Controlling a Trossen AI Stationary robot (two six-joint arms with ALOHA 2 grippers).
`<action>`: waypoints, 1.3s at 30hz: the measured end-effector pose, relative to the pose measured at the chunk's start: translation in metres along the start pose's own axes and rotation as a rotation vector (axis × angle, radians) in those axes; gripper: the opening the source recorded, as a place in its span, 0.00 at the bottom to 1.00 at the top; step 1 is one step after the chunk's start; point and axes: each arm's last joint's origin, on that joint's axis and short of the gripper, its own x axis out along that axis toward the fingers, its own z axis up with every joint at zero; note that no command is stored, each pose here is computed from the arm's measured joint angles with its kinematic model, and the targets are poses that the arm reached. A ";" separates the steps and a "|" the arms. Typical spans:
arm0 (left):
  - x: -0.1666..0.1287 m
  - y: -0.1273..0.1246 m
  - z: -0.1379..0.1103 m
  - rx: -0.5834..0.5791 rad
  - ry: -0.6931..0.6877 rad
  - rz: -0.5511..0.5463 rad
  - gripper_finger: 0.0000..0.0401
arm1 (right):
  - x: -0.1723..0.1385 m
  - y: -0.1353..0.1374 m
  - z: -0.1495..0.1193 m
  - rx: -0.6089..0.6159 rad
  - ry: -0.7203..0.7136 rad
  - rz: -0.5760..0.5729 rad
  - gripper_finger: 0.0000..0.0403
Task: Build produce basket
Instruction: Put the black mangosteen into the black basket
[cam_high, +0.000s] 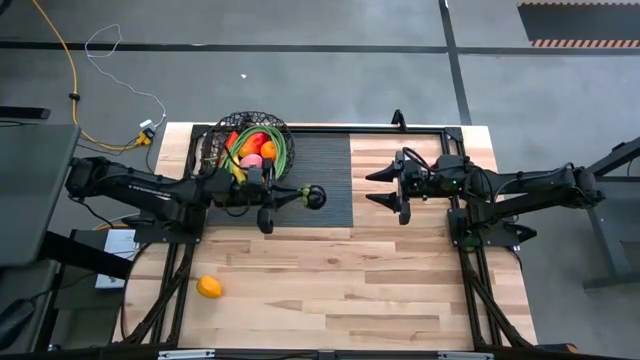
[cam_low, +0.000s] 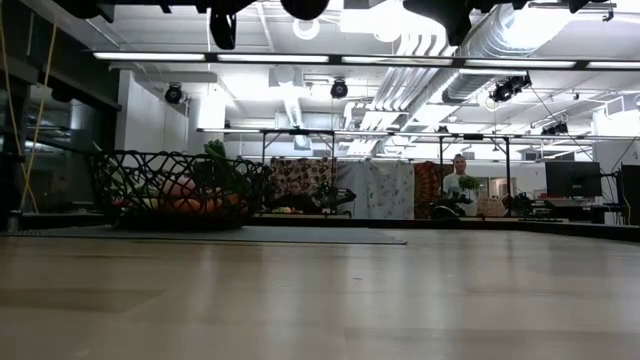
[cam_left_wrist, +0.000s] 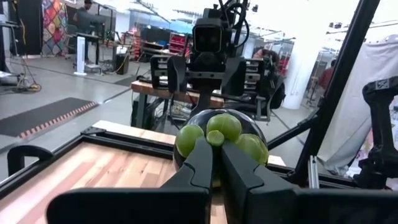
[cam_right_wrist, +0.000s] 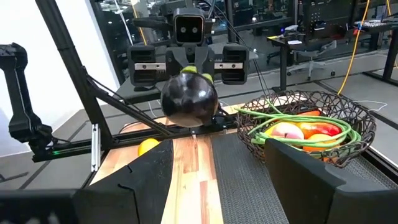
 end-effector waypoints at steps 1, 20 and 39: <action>0.000 0.000 0.000 0.001 -0.003 0.000 0.00 | 0.000 0.000 0.000 0.000 0.000 0.000 0.60; -0.002 0.018 0.021 0.061 -0.034 0.124 0.00 | 0.000 0.000 0.000 0.000 -0.002 -0.011 0.60; -0.066 0.113 0.032 0.075 0.938 0.577 0.00 | 0.000 -0.002 -0.001 -0.008 0.006 -0.064 0.60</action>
